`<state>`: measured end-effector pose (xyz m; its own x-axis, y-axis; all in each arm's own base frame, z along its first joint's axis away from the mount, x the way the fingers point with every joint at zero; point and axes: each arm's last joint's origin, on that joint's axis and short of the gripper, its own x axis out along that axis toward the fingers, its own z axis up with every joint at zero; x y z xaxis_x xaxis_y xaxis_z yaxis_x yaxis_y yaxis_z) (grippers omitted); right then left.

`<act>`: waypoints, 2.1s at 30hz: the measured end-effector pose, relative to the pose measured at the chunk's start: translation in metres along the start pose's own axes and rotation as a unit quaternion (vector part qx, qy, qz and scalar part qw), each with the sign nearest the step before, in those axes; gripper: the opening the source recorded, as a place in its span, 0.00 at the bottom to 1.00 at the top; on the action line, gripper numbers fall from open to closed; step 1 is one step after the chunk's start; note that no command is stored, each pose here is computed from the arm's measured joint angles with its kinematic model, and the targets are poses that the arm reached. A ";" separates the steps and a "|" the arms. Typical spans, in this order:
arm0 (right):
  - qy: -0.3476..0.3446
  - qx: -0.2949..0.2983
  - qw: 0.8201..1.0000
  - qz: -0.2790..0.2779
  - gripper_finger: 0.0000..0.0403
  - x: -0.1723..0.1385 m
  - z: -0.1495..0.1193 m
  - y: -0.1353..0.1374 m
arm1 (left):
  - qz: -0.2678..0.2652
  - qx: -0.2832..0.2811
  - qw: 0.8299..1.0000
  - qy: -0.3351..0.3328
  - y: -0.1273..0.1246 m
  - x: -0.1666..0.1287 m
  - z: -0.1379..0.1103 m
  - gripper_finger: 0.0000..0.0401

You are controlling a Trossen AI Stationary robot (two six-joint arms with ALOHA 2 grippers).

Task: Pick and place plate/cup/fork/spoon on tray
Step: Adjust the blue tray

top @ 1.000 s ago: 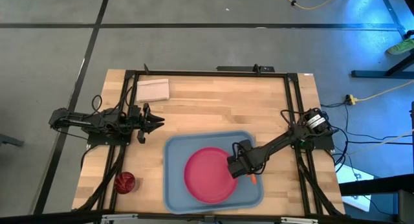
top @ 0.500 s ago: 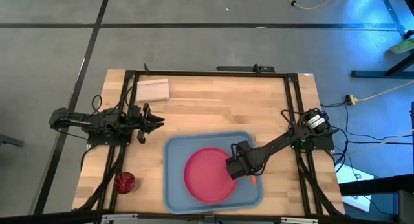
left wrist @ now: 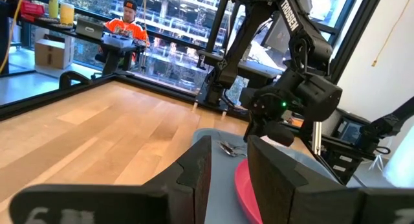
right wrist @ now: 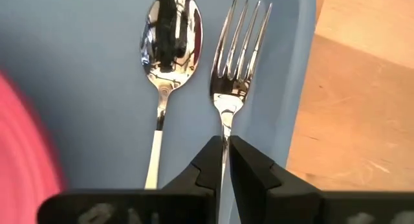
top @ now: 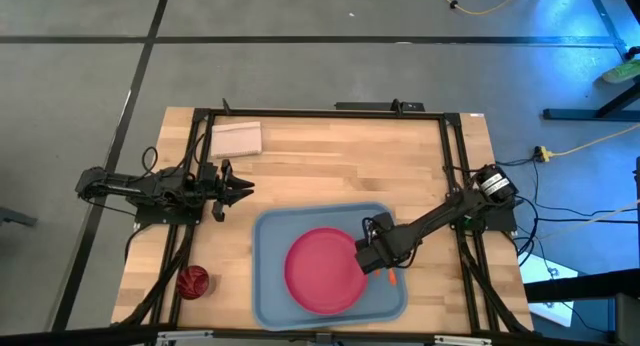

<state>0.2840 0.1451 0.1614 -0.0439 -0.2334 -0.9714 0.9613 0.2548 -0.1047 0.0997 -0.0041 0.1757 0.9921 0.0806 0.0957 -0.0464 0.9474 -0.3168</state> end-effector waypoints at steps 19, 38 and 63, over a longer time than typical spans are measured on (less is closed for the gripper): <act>-0.278 -0.275 0.919 -0.049 0.09 -0.074 0.036 -0.015 | 0.004 -0.003 1.000 -0.001 0.000 0.000 0.000 0.23; -0.315 -0.237 0.910 -0.126 0.09 -0.067 0.069 -0.057 | -0.004 -0.060 0.998 0.011 0.000 0.000 -0.002 0.23; -0.129 -0.073 0.976 0.161 0.09 0.046 0.123 -0.085 | 0.063 -0.054 0.996 0.022 0.005 -0.001 -0.007 0.23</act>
<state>0.2334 -0.0034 0.1515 0.3418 -0.3422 -0.8753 0.8645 0.4798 0.1500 0.0998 -0.0012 0.1673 0.9836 0.1802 0.0083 -0.1598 0.8915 -0.4239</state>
